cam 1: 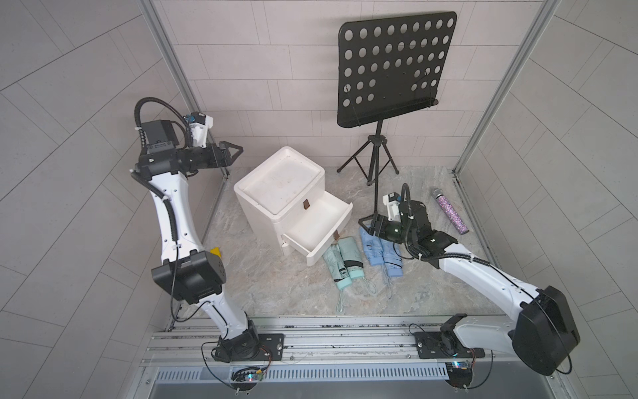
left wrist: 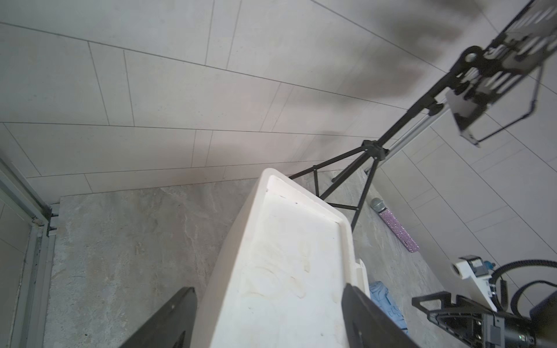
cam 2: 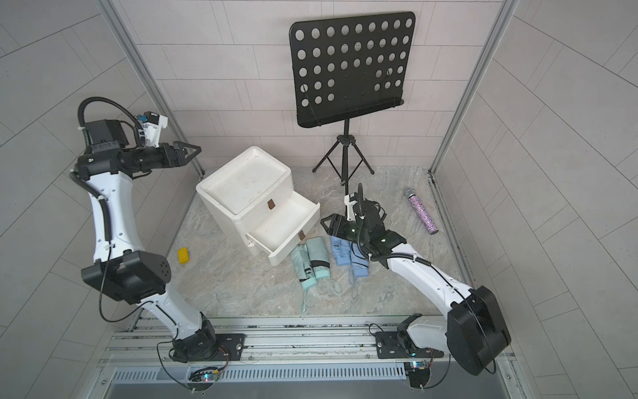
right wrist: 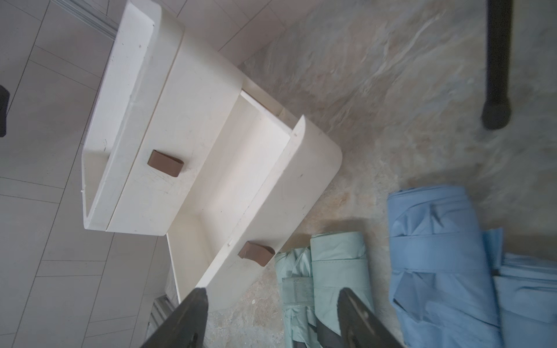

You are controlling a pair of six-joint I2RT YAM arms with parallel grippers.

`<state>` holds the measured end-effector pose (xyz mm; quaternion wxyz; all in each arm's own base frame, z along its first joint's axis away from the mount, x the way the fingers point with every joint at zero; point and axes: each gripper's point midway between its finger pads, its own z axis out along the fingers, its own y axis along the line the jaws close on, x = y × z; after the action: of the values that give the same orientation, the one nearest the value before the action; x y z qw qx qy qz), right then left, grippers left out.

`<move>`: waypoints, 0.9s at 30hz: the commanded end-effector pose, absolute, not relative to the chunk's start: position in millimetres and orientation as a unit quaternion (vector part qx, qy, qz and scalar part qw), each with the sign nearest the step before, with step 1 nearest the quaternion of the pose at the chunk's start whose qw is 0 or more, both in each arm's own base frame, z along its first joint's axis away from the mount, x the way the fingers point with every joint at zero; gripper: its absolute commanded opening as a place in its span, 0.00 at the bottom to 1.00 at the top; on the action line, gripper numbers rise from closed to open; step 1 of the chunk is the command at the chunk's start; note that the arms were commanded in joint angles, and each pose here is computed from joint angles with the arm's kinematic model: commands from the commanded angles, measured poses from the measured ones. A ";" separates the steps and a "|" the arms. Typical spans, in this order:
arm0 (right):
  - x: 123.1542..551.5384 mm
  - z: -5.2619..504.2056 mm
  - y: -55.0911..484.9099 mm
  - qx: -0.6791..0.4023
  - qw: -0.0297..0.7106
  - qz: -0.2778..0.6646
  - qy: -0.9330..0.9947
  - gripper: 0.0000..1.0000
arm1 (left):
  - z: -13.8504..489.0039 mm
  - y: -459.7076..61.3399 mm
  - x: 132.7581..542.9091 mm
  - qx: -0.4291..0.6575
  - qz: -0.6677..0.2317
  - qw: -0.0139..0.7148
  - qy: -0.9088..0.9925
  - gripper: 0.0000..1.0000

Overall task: Place the umbrella in the drawer by color
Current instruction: Pick up the umbrella from the center of the board.

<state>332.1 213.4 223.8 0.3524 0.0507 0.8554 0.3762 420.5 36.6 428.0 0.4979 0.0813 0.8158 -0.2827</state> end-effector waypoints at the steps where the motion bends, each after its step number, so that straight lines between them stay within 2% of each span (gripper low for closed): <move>1: 326.8 215.8 184.1 0.034 0.343 0.304 0.888 0.72 | 444.6 2.3 378.6 0.110 -0.331 0.493 0.797 0.82; 6: 331.4 213.9 169.1 0.024 0.322 0.271 0.907 0.72 | 438.7 -42.8 338.6 0.138 -0.380 0.467 0.787 0.82; 14: 327.1 214.3 170.9 -0.019 0.300 0.207 0.931 0.72 | 398.5 -110.0 284.1 0.198 -0.426 0.383 0.795 0.82; 19: 314.7 194.5 200.0 -0.065 0.273 0.173 0.944 0.72 | 358.6 -140.7 251.9 0.234 -0.447 0.307 0.807 0.82; 27: 300.2 141.9 251.2 -0.110 0.224 0.131 0.959 0.73 | 318.7 -158.9 217.1 0.261 -0.455 0.252 0.813 0.82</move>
<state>300.8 250.8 150.9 0.2266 -0.1105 0.9536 0.1647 234.4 -154.7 323.6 0.2581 0.2376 0.8176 -0.4565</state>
